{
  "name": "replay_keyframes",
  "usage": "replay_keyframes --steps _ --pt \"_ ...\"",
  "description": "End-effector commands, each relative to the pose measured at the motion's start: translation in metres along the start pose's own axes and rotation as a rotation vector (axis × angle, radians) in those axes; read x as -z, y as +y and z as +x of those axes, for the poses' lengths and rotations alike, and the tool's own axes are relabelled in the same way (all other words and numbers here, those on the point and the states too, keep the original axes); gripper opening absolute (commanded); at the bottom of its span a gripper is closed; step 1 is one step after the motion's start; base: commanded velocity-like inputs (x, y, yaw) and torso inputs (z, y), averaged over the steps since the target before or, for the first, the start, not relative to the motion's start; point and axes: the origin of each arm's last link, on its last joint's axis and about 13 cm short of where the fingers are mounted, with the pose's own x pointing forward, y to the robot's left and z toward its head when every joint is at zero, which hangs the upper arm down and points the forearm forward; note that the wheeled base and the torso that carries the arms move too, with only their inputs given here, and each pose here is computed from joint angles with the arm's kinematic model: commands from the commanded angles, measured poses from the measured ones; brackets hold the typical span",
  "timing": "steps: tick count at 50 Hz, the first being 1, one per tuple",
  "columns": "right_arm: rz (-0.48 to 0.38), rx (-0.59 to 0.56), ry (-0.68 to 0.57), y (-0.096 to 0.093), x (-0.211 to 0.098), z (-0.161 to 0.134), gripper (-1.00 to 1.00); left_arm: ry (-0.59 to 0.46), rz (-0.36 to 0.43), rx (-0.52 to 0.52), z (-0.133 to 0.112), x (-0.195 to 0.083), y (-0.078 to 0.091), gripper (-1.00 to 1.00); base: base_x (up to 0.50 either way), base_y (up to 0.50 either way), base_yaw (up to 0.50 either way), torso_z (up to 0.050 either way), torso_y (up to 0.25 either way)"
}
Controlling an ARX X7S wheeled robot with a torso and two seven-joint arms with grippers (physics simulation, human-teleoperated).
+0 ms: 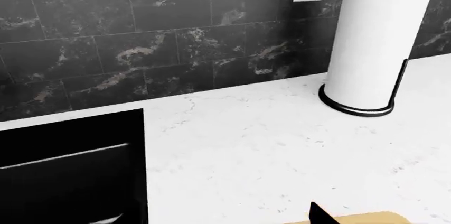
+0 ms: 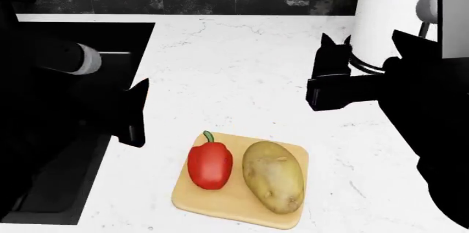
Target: Pick the vegetables from the sink and place them on the cutting board.
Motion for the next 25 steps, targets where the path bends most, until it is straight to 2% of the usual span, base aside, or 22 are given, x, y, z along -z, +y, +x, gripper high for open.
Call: replay_keyframes --steps 1,2,4,6,9,15,25 --pt "0.034 0.039 -0.108 -0.015 0.007 -0.009 1.0 -0.091 -0.011 -0.127 -0.009 -0.019 0.026 1.0 0.0 0.0 0.0 0.0 0.0" --pt "0.067 -0.004 -0.103 -0.014 0.005 -0.01 1.0 -0.116 -0.018 -0.148 -0.011 -0.027 0.03 1.0 0.0 0.0 0.0 0.0 0.0" --pt "0.019 0.003 -0.098 -0.014 0.0 -0.01 1.0 -0.11 -0.003 -0.147 -0.012 -0.033 0.033 1.0 0.0 0.0 0.0 0.0 0.0" --pt "0.023 -0.001 -0.1 -0.013 -0.011 -0.01 1.0 -0.108 0.009 -0.155 -0.012 -0.041 0.036 1.0 0.0 0.0 0.0 0.0 0.0" --pt "-0.02 -0.016 -0.099 -0.012 -0.033 -0.006 1.0 -0.104 0.022 -0.154 -0.011 -0.057 0.039 1.0 0.0 0.0 0.0 0.0 0.0" --pt "-0.046 -0.037 -0.11 -0.011 -0.05 -0.001 1.0 -0.105 0.027 -0.153 -0.01 -0.069 0.039 1.0 0.0 0.0 0.0 0.0 0.0" --pt "-0.061 -0.054 -0.135 -0.01 -0.056 0.001 1.0 -0.136 0.009 -0.17 -0.018 -0.09 0.043 1.0 0.0 0.0 0.0 0.0 0.0"
